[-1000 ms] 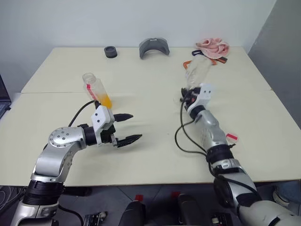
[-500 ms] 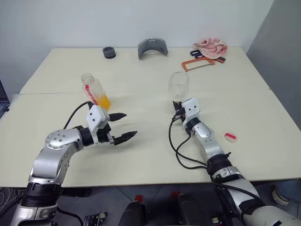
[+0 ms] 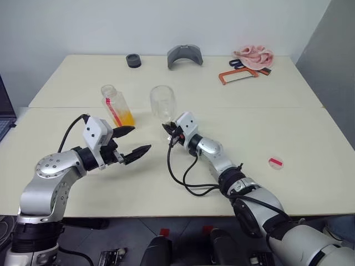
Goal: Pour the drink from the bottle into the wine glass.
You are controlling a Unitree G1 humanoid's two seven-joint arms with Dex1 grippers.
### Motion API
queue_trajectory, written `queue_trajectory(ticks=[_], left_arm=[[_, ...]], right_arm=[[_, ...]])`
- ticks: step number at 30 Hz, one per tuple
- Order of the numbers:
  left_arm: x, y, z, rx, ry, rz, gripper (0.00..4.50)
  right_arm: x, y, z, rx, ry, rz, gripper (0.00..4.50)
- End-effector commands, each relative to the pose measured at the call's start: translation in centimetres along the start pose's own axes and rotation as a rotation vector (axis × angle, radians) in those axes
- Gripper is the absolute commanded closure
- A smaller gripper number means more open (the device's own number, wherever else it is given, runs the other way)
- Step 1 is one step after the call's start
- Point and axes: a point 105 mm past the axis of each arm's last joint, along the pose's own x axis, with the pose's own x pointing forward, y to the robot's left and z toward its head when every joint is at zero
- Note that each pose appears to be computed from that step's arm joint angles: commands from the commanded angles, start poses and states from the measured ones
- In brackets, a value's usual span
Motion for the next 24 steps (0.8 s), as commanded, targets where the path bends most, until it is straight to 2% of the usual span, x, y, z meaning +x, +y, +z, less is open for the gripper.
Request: queue_trajectory(ticks=[1,11,12,13,22,24], left_arm=[[-0.5,0.1,2.3,0.047,-0.053,0.012,0.00],[-1.1,0.8,3.6,0.077,-0.062,0.037,0.00],[-1.1,0.8,3.7,0.080,-0.063,0.038,0.00],[-1.1,0.9,3.8,0.081,-0.064,0.037,0.00],[-1.0,0.8,4.2,0.082,-0.089,0.032,0.00],[-1.0,0.9,4.5,0.074,-0.103,0.035,0.00]], right_arm=[[0.3,-0.1,1.3,-0.030,-0.046,0.012,4.36],[-0.2,-0.6,0.1,0.016,-0.003,0.002,4.36],[-0.2,-0.6,0.2,0.015,-0.005,0.002,3.65],[-0.2,-0.6,0.2,0.018,-0.008,0.003,3.48],[-0.3,-0.1,0.1,0.022,-0.023,0.016,0.43],[-0.4,0.0,0.0,0.026,-0.020,0.021,0.02]])
